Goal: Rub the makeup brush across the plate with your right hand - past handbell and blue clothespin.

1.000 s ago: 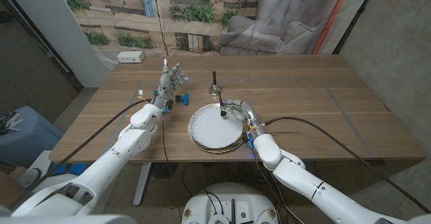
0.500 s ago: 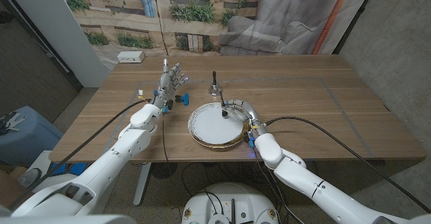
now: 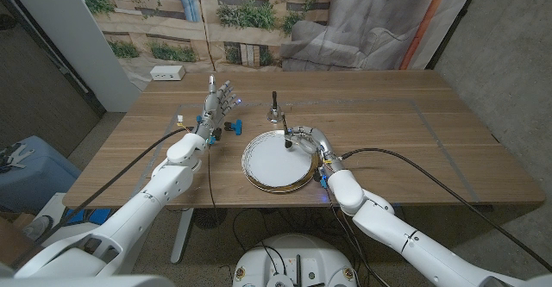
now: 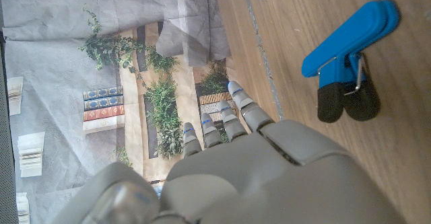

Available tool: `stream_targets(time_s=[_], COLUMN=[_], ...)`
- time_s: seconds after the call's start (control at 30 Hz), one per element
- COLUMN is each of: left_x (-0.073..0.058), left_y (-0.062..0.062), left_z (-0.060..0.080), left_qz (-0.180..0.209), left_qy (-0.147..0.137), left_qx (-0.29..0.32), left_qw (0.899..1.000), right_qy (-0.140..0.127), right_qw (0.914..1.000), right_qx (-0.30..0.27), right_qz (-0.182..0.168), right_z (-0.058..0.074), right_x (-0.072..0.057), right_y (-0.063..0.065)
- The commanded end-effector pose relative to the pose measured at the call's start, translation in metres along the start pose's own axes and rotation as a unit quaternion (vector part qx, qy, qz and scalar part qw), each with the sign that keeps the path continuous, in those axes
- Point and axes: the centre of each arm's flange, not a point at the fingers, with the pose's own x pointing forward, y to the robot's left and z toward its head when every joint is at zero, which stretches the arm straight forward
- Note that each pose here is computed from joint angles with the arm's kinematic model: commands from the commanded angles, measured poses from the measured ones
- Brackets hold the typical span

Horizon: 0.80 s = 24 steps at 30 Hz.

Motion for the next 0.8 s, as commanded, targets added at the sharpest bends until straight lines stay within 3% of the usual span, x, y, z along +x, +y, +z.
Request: stream_targets(time_s=[0.03,0.8], left_x=[0.0,0.0], left_y=[0.0,0.0], left_z=[0.0,0.0], left_qz=[0.0,0.0], left_qy=[0.0,0.0], left_qx=[0.0,0.0], left_qw=[1.0,1.0], right_qy=[-0.012,0.001], right_qw=[0.9999,0.9997], right_qx=[0.004,-0.022], right_qz=[0.002,-0.015], right_z=[0.006,-0.007], right_x=[0.003,0.013], right_y=[-0.001,-0.012])
